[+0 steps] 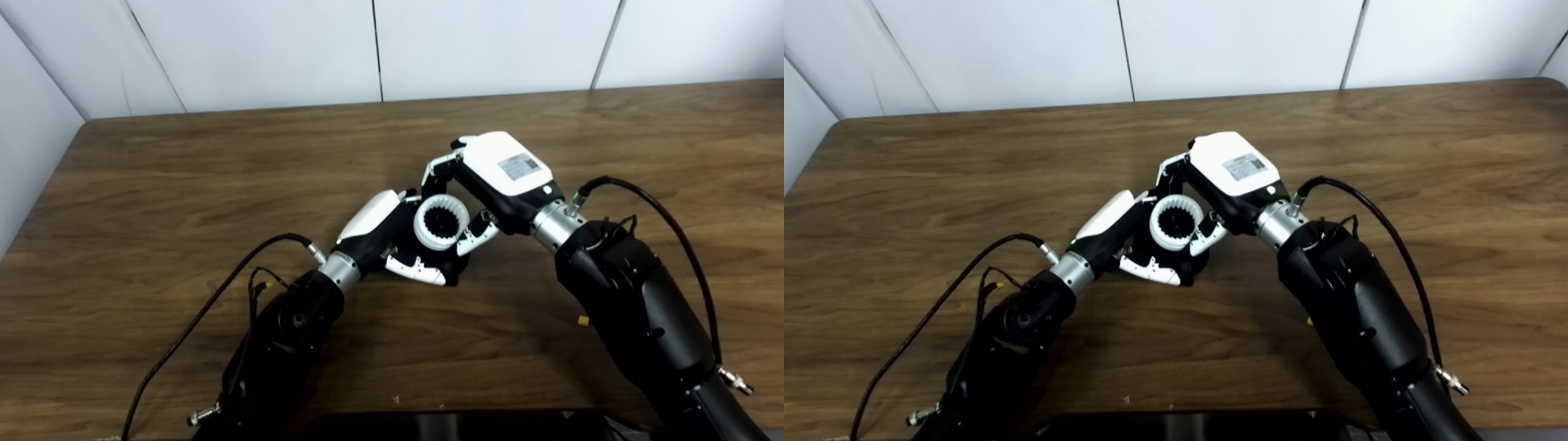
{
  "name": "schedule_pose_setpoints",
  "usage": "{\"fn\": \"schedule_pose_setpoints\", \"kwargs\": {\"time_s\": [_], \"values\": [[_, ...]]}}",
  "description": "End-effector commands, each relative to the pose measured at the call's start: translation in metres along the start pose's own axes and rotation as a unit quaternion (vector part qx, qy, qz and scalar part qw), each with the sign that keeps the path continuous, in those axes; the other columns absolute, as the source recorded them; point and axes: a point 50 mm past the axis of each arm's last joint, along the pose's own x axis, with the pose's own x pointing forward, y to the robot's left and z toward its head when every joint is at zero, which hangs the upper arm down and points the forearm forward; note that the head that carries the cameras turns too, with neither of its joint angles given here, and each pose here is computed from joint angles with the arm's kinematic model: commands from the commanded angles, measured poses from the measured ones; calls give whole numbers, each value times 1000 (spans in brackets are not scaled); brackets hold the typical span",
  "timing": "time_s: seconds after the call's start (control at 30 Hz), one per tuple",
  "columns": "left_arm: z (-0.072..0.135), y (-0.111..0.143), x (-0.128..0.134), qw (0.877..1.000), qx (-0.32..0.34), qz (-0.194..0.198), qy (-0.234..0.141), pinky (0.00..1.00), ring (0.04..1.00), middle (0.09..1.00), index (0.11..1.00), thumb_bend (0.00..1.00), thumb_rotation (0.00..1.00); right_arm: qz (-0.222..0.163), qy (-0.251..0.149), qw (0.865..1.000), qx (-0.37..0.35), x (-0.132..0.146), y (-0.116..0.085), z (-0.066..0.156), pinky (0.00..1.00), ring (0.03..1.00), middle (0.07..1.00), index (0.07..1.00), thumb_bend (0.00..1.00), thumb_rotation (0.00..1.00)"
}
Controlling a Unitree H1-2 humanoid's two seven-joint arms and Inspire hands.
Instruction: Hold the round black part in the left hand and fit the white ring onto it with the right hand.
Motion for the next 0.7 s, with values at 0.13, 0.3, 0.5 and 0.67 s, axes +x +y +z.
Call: {"fn": "schedule_pose_setpoints", "kwargs": {"time_s": [0.13,0.3,0.5,0.67], "values": [[9,10,7,1000,6,-1,-27,1000,827,687,696,960,218,-7,-13,999,-32,6,-22,4,828,663,602,663,909,392],[10,11,8,1000,8,-3,-25,1000,830,697,692,958,217,9,-10,999,-40,7,-24,5,847,700,665,707,927,452],[8,13,8,1000,7,-3,-30,1000,829,696,686,956,216,26,-8,999,-42,6,-27,6,887,757,759,760,941,517],[8,14,8,1000,4,-5,-28,1000,837,702,693,950,211,31,-9,999,-44,6,-28,6,899,784,802,786,963,537]]}}
